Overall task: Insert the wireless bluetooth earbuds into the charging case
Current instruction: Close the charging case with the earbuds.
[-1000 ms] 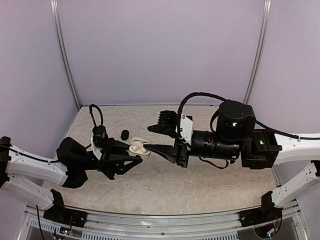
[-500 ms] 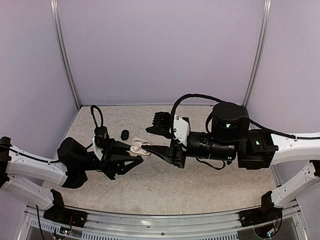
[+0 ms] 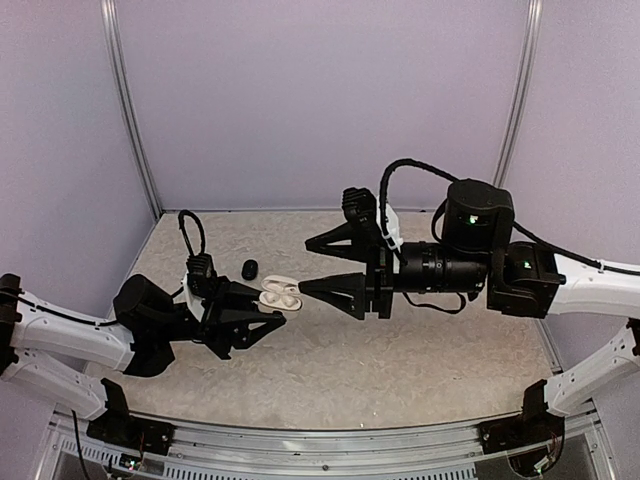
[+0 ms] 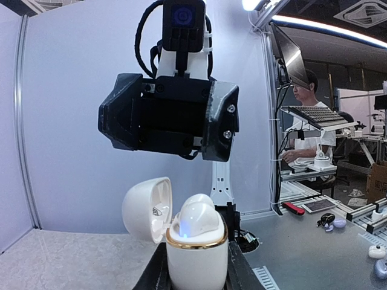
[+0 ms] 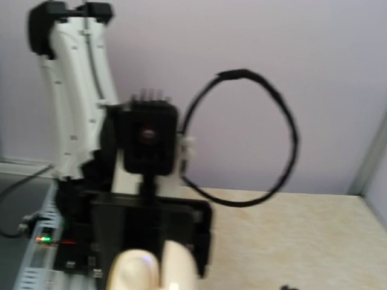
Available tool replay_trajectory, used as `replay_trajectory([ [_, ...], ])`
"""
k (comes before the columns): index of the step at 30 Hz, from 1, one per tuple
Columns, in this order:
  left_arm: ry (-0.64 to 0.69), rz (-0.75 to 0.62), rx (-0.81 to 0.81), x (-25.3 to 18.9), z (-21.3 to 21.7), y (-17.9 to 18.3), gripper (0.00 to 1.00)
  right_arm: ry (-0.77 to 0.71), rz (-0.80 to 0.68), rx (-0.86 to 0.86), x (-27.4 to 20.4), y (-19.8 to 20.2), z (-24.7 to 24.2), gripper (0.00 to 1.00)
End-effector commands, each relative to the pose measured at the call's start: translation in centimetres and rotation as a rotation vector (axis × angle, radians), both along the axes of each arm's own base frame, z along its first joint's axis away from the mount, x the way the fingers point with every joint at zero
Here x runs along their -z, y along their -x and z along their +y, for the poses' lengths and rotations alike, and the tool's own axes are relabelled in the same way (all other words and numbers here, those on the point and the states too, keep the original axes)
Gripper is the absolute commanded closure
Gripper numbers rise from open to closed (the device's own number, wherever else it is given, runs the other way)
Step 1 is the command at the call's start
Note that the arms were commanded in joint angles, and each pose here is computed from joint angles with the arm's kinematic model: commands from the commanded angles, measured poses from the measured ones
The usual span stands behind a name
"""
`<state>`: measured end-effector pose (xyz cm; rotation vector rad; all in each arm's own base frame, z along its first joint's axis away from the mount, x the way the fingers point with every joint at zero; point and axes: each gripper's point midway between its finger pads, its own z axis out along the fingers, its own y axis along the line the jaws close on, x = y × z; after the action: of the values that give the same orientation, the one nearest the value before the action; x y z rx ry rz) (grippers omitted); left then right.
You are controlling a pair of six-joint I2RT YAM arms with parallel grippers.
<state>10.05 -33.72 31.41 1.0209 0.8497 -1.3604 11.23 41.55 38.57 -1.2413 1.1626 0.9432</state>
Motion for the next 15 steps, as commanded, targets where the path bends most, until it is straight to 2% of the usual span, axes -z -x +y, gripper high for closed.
replay_trajectory([
  [1, 0.028, -0.034, -0.024, -1.1, 0.3, -0.2, 1.0, -0.003, 0.098, -0.129, 0.7, 1.4, 0.5, 0.37],
  [11, 0.032, -0.041, -0.026, -1.3, 0.3, -0.1, 1.0, 0.02, 0.156, -0.142, 2.2, 0.6, 1.1, 0.34],
  [15, 0.033, -0.041, -0.03, -1.4, 0.3, -0.2, 1.0, 0.035, 0.167, -0.186, 2.5, 1.2, 1.5, 0.38],
])
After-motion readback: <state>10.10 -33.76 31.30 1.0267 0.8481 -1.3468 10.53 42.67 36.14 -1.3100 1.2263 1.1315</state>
